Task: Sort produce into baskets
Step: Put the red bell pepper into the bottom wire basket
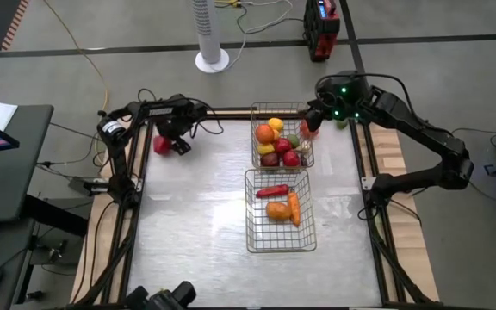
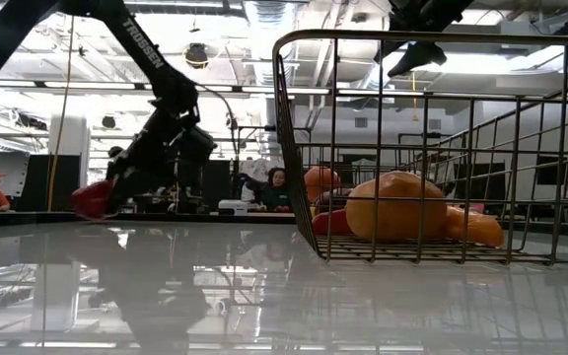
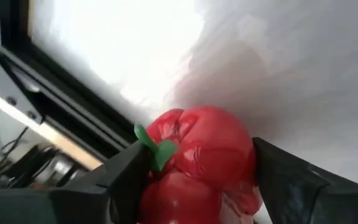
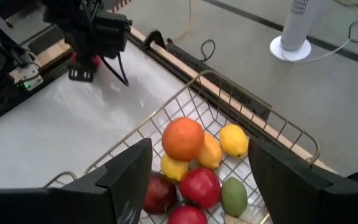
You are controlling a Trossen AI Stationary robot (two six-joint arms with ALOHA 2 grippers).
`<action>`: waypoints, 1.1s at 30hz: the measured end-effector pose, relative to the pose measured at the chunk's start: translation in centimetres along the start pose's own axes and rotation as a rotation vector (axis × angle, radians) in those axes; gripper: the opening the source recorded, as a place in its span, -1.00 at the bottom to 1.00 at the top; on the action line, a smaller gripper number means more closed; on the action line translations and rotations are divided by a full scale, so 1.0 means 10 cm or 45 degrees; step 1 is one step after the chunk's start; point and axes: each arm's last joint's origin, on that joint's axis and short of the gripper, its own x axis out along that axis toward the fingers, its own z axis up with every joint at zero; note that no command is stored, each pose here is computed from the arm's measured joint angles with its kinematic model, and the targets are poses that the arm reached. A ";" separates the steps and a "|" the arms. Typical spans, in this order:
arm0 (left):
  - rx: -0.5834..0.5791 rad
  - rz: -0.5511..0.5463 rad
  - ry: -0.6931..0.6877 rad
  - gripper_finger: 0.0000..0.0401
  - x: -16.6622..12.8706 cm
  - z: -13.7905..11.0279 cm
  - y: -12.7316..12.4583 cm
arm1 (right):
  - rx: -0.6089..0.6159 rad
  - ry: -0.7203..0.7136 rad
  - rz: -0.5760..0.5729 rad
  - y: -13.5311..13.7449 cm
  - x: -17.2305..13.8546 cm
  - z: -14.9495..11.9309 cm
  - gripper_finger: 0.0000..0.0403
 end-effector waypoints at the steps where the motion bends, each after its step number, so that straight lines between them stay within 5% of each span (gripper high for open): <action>1: -0.007 -0.022 -0.019 0.20 -0.05 0.02 -0.01 | 0.000 -0.012 -0.001 0.00 0.00 0.01 0.44; 13: 0.025 -0.510 -0.634 0.21 -1.32 0.25 -0.36 | -0.010 -0.024 -0.015 -0.04 0.00 0.02 0.44; 23: 0.299 -1.025 -1.027 0.21 -2.20 0.07 -0.85 | 0.001 0.012 -0.041 -0.09 -0.01 0.00 0.44; 33: 0.586 -0.930 -1.230 0.21 -2.47 -0.33 -1.78 | 0.009 0.076 -0.089 -0.18 -0.01 -0.04 0.44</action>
